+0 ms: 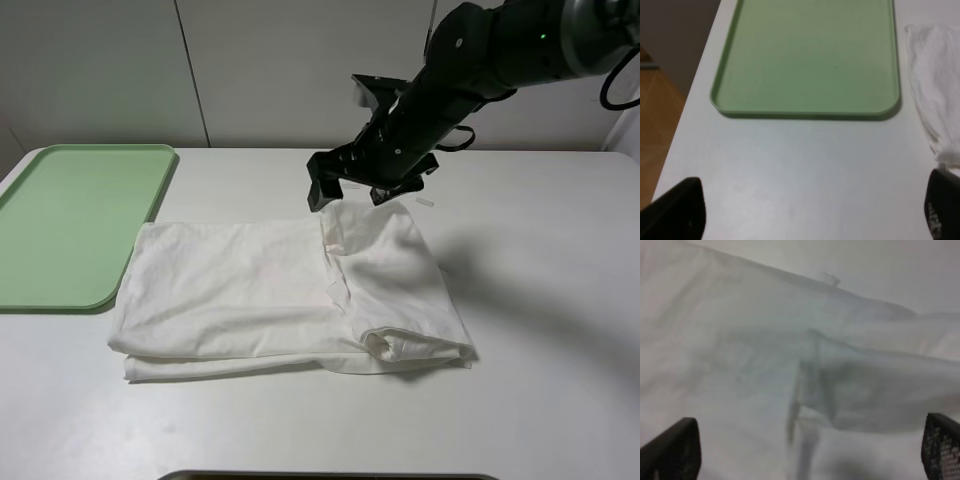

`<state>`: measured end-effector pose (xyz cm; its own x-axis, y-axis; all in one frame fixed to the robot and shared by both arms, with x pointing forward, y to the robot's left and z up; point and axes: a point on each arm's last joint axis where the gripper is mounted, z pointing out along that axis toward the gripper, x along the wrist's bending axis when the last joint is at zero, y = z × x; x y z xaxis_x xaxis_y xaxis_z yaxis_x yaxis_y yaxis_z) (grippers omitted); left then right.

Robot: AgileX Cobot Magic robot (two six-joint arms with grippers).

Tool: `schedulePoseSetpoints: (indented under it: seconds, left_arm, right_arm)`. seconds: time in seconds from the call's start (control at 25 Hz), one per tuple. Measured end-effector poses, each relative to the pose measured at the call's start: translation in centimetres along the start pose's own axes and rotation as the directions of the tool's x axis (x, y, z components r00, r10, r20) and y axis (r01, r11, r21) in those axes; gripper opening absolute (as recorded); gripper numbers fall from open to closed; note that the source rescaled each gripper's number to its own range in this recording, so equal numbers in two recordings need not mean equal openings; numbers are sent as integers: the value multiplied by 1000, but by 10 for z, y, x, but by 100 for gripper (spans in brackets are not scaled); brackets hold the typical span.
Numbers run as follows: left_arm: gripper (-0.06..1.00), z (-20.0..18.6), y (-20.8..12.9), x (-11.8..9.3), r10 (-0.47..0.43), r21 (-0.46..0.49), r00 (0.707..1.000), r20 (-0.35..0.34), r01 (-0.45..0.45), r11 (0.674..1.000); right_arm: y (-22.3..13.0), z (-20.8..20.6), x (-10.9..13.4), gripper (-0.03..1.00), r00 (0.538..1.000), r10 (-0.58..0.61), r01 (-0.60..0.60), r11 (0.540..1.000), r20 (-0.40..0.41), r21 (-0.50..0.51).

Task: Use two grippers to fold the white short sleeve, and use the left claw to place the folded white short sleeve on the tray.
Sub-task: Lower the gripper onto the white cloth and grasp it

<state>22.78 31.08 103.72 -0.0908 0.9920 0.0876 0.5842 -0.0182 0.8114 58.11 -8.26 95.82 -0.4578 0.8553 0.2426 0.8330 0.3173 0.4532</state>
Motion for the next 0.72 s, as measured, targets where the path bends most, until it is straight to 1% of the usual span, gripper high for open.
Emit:
schedulePoseSetpoints:
  seconds: [0.04, 0.08, 0.24, 0.28, 0.44, 0.6, 0.72]
  left_arm:
    - [86, 0, 0, 0, 0, 0, 1000, 0, 0, 1000]
    - [86, 0, 0, 0, 0, 0, 1000, -1, 0, 1000]
    - [86, 0, 0, 0, 1, 0, 1000, -3, -1, 1000]
    - [86, 0, 0, 0, 1, 0, 1000, -3, -1, 1000]
    - [86, 0, 0, 0, 1, 0, 1000, -3, -1, 1000]
    - [86, 0, 0, 0, 1, -1, 1000, -3, -1, 1000]
    - [86, 0, 0, 0, 1, -1, 1000, -3, -1, 1000]
  right_arm:
    - [0, -4, -6, 96, 1000, 27, -27, 1000, 7, 12]
    - [1, -10, -20, 96, 998, 68, -68, 997, 20, 22]
    - [2, -13, -46, 96, 990, 130, -131, 991, 51, 17]
    - [2, -10, -57, 96, 985, 160, -161, 987, 60, 12]
    - [-2, 9, -79, 96, 966, 248, -250, 968, 69, 12]
    - [-1, 25, -86, 96, 964, 256, -257, 966, 71, 11]
    - [7, 36, -81, 96, 972, 227, -226, 974, 68, -15]
